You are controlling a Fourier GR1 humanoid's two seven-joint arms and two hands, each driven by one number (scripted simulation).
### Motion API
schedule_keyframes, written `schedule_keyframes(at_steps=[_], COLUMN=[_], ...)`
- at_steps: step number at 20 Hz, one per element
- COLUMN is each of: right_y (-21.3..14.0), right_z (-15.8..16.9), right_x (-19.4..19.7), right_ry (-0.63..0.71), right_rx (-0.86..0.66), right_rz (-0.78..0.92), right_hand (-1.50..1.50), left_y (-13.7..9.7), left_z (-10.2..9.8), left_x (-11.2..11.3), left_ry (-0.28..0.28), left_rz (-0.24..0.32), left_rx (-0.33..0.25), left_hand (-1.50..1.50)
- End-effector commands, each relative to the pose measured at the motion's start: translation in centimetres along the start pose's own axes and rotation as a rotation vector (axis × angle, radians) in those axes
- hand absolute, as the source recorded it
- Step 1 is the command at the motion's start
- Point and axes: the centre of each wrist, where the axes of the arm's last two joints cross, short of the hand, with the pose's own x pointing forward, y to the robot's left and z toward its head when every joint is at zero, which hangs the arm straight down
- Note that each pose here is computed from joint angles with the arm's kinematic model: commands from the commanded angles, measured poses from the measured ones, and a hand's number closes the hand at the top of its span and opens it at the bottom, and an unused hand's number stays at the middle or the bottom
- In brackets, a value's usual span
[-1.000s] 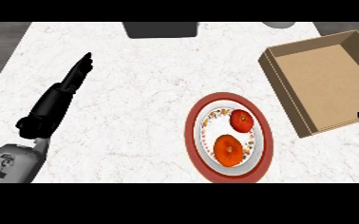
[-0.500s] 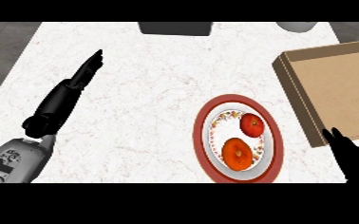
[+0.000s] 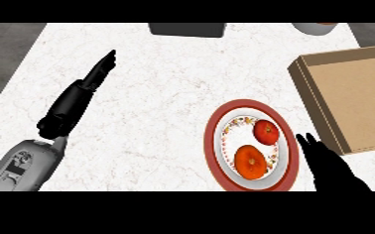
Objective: Pick the squash from the plate and place it in the cardboard box
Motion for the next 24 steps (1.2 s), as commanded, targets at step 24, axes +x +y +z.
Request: schedule_keyframes(at_steps=[24], right_y=[6.3], right_z=[-6.8], right_x=[11.7], right_ry=[0.293], right_rx=[0.065], right_rz=[0.197], right_hand=[-1.5], left_y=[0.6], left_z=[0.4], left_x=[-0.6], left_ry=[0.031], left_rz=[0.004], left_rx=[0.044], left_hand=[0.0])
